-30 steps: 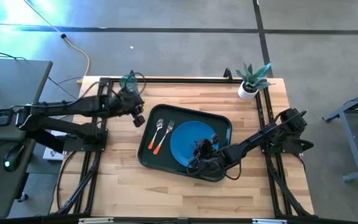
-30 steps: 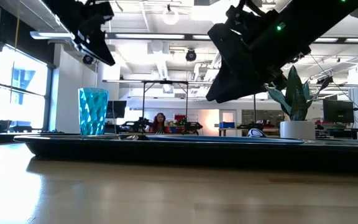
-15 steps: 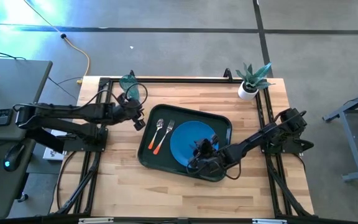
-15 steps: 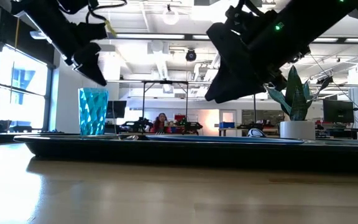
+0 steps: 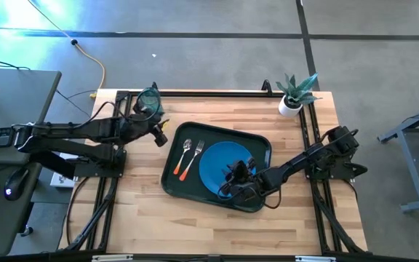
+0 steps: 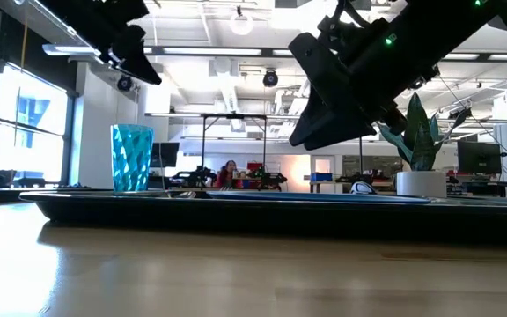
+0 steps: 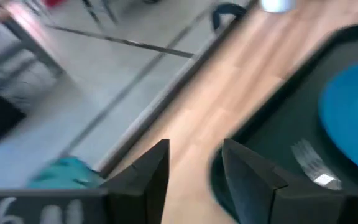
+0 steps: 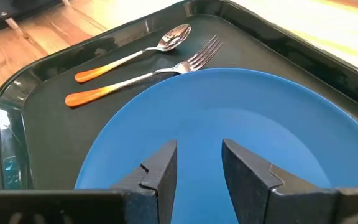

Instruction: Pick and place plate/cup/fork/spoon on tray

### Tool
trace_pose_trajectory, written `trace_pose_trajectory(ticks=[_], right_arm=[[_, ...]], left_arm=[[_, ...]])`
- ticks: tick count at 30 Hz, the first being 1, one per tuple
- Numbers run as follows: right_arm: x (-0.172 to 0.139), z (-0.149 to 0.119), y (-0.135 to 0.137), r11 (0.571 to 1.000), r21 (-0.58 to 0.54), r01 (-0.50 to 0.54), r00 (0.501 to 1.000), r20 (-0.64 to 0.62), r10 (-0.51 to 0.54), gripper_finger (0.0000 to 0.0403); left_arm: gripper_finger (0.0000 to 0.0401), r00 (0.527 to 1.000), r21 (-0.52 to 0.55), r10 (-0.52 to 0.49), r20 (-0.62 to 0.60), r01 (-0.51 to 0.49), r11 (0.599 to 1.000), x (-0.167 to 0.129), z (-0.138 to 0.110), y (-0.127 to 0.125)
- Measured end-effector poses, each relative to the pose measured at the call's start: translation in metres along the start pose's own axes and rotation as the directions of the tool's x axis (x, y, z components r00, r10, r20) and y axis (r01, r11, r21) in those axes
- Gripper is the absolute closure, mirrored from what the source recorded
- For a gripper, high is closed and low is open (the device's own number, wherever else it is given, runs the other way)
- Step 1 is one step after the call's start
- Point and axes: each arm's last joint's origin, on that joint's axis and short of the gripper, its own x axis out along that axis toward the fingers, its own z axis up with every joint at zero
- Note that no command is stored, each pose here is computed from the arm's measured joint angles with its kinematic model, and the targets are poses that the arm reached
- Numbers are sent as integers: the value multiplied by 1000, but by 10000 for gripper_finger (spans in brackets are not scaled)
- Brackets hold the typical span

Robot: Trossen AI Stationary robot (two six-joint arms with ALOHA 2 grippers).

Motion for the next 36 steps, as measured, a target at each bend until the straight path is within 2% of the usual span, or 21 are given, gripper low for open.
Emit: trace_pose_trajectory(ticks=[3, 5, 10, 13, 19, 24, 27, 29, 36], right_arm=[[0, 0, 0, 1000, 5, -1, 1000, -1, 1, 284], [0, 0, 0, 1000, 11, 0, 1000, -1, 0, 284], [7, 7, -2, 1000, 12, 3, 1000, 22, -3, 284], [12, 13, -1, 999, 14, -29, 1000, 12, 28, 284], [15, 22, 6, 991, 22, -129, 991, 23, 129, 284], [19, 53, 16, 986, -20, -167, 982, 87, 168, 284], [22, 69, 19, 979, -49, -197, 976, 88, 201, 284], [22, 76, 21, 975, -56, -214, 972, 90, 218, 284], [23, 78, 20, 977, -69, -203, 974, 93, 208, 284]], left_arm=[[241, 997, 41, 69, 27, -70, 997, -3, 6, 4], [231, 994, 20, 96, 53, -97, 995, -9, 14, 9], [222, 996, -33, 65, 66, -63, 997, -29, 14, 18], [227, 996, -27, 57, 71, -55, 998, -33, 9, 19], [235, 997, 5, 75, -10, -75, 997, -22, -13, 15], [235, 992, 24, 126, -29, -125, 992, -16, -23, 13], [235, 973, 53, 227, -24, -226, 973, -15, -22, 19], [236, 966, 65, 257, -23, -255, 965, -12, -20, 23], [248, 968, 101, 231, -94, -221, 970, 18, -16, 51]])
